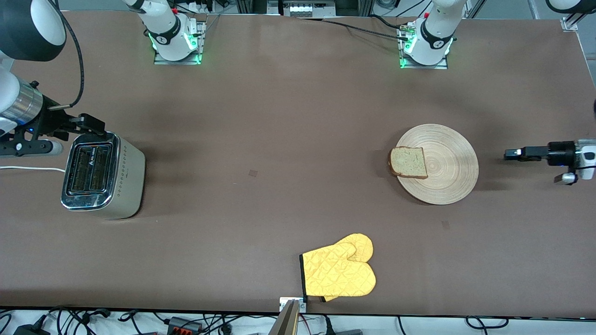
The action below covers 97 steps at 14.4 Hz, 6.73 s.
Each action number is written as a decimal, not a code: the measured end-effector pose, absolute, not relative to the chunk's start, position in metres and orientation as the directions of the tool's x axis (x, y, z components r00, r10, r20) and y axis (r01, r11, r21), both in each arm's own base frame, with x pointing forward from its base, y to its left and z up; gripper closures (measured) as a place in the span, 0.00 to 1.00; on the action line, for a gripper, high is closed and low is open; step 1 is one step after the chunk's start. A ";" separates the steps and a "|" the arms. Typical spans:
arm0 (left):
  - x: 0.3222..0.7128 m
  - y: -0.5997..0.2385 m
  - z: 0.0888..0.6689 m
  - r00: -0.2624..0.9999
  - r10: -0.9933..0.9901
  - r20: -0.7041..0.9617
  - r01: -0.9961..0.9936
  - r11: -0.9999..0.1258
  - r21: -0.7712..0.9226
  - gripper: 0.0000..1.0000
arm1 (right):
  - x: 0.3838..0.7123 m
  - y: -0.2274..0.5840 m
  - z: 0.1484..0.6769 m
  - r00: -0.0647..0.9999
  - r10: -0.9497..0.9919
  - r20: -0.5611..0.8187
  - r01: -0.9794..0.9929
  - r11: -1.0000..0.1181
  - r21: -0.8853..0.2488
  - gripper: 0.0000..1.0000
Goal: Move plate and put bread in toaster
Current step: 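Reach the left gripper to the plate rim while the right gripper nears the toaster, then lower the left gripper and grasp the wooden plate rim, then slide the wooden plate with the left gripper toward the right gripper, then open and withdraw the left gripper while the right gripper reaches the bread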
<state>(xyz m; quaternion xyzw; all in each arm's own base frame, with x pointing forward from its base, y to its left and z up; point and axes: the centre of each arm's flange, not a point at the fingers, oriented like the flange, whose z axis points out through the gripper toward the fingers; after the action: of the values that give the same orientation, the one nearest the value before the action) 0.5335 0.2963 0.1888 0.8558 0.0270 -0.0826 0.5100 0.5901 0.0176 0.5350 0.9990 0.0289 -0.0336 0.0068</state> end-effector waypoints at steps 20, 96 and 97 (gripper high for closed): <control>0.530 0.244 0.094 0.987 -0.158 0.024 -0.076 -0.330 0.941 0.49 | 0.587 0.148 0.506 0.958 0.272 -0.094 0.274 -0.962 0.009 0.00; 0.664 0.094 0.421 0.779 -0.550 -0.300 -0.348 -0.778 0.523 0.00 | 0.621 0.244 0.200 0.919 -0.040 -0.393 -0.259 -0.811 -0.524 0.21; 0.664 0.075 0.444 0.781 -0.515 -0.353 -0.356 -0.832 0.425 0.00 | 0.619 0.251 0.198 0.920 -0.034 -0.389 -0.251 -0.815 -0.523 0.21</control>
<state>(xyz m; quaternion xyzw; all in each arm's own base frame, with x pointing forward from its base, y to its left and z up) 0.6636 0.0753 0.4439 0.9283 -0.2344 -0.2331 0.1702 0.6191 0.2507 0.1977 0.9345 -0.0764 -0.1842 -0.2947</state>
